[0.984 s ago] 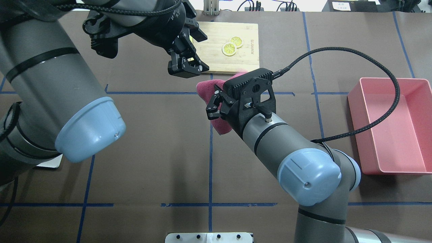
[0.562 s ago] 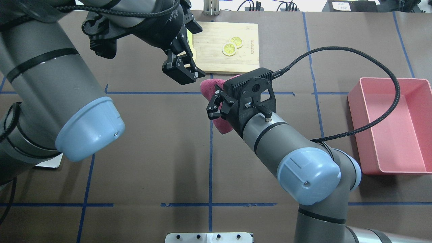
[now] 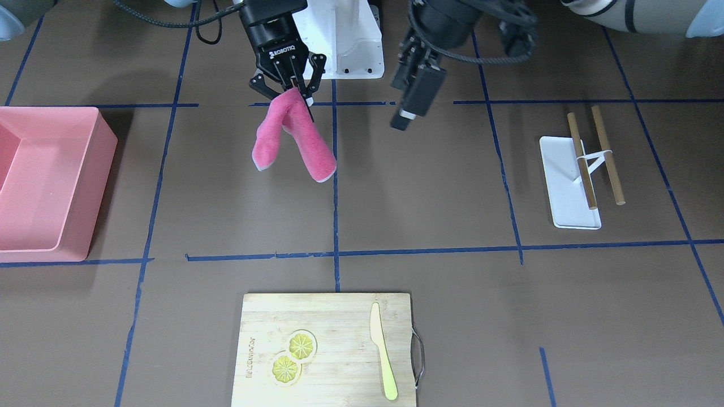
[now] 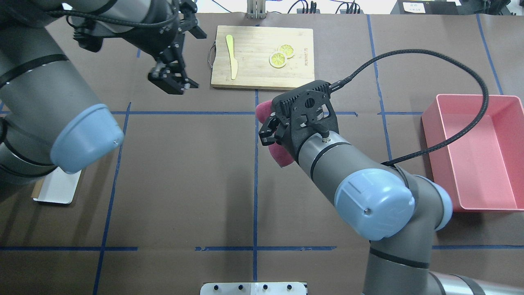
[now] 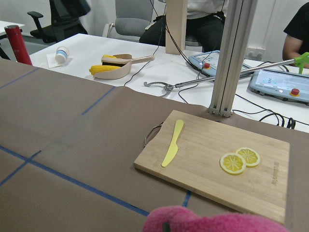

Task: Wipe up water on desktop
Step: 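Open the left gripper and withdraw it while the right gripper holds the cloth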

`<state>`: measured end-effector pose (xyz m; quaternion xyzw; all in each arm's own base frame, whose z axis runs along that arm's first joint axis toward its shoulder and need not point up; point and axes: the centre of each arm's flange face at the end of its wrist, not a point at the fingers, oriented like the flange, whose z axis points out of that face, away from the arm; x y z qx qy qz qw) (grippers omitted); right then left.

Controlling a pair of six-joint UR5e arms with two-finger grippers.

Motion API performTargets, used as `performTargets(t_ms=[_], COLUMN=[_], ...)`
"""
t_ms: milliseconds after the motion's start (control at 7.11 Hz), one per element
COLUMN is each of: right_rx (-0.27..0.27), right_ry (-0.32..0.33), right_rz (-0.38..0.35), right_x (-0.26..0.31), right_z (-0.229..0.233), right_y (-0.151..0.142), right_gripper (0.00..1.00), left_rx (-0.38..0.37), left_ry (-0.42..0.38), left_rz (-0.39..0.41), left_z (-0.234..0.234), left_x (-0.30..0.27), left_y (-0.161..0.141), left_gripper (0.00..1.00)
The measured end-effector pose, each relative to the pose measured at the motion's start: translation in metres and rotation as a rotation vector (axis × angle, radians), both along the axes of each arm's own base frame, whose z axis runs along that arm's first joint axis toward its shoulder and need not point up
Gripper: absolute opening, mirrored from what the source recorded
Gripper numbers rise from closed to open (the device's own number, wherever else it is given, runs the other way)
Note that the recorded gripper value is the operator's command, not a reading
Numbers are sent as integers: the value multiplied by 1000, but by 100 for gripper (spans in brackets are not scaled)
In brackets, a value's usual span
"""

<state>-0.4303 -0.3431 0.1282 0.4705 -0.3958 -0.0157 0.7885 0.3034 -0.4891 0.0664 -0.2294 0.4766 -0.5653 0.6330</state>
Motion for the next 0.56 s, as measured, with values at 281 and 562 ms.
performTargets(t_ms=[281,562], right_rx=[-67,-131], right_ry=[139,274], right_rz=[-4,2], right_x=[33,64], right_z=[0,3], right_y=[-7,-10], right_gripper=[0,0], left_rx=[176,371], left_ry=[-114,-270], left_rz=[44,108], left_z=[43,59], left_x=[-35,-72], left_y=[-2,31], left_gripper=[100,100])
